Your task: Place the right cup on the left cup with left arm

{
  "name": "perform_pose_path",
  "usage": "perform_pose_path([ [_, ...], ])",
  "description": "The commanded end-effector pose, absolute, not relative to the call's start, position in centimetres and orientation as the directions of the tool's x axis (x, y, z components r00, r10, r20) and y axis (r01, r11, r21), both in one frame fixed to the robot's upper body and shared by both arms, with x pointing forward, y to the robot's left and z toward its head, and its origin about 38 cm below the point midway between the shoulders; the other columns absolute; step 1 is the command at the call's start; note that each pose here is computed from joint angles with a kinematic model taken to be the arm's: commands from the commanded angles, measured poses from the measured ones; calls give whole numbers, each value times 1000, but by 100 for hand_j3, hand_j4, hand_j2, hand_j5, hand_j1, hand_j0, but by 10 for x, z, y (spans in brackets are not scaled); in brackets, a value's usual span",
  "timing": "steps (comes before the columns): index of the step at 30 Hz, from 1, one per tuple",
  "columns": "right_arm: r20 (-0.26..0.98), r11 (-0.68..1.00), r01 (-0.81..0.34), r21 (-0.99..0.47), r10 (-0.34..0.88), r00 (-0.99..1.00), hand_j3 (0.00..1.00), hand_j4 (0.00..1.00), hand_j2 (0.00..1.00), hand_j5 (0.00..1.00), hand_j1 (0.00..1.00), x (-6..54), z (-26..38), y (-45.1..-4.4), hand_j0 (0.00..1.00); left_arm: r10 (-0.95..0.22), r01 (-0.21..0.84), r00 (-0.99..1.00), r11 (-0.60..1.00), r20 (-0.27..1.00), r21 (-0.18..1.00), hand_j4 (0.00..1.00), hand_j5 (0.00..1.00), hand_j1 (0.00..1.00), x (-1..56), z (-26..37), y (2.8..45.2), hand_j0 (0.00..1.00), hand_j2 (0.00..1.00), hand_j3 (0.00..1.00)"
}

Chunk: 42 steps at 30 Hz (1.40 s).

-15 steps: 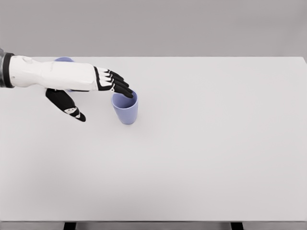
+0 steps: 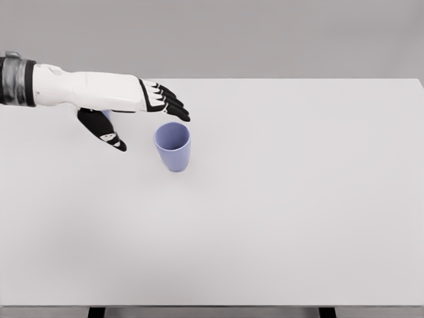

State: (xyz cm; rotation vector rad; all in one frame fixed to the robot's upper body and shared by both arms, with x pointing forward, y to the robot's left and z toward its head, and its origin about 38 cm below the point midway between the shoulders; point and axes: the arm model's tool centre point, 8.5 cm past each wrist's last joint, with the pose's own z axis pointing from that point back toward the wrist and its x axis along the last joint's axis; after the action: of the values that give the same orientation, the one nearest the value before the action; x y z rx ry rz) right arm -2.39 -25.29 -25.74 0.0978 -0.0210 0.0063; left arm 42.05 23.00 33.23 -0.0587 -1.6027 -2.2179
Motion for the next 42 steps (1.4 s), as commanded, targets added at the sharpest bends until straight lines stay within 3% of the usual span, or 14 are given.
perform_pose_path([
  [1,21,995,-9,98,7,1000,100,100,100,100,100,-24,-257,-253,100,-277,336,-924,-258,264,906,100,100,100,423,332,220,100,100,100],
  [3,21,995,-8,98,6,1000,100,100,100,100,100,-24,-257,-253,100,-261,352,-922,-254,287,901,100,100,100,425,323,210,100,100,100],
  [6,21,995,-9,98,7,1000,100,100,100,100,100,-24,-257,-253,100,-364,424,-870,-206,333,882,100,100,100,459,303,226,100,100,100],
  [11,21,995,-9,98,7,1000,100,100,100,100,100,-24,-257,-253,100,-392,461,-845,-192,363,866,100,100,100,470,283,225,100,100,100],
  [16,21,995,-8,98,6,1000,100,100,100,100,100,-24,-257,-253,100,-350,452,-865,-230,361,862,100,100,100,468,266,197,100,100,100],
  [32,21,995,-8,98,6,1000,100,100,100,100,100,-24,-257,-253,100,-381,474,-848,-231,369,850,100,100,100,470,254,206,100,100,100],
  [37,21,995,-8,98,6,1000,100,100,100,100,100,-24,-257,-253,100,-466,392,-853,-279,233,877,100,100,100,487,259,225,100,100,100],
  [42,20,995,-7,98,6,1000,100,100,100,100,100,-24,-257,-253,100,-449,395,-858,-267,249,879,100,100,100,489,254,212,100,100,100],
])
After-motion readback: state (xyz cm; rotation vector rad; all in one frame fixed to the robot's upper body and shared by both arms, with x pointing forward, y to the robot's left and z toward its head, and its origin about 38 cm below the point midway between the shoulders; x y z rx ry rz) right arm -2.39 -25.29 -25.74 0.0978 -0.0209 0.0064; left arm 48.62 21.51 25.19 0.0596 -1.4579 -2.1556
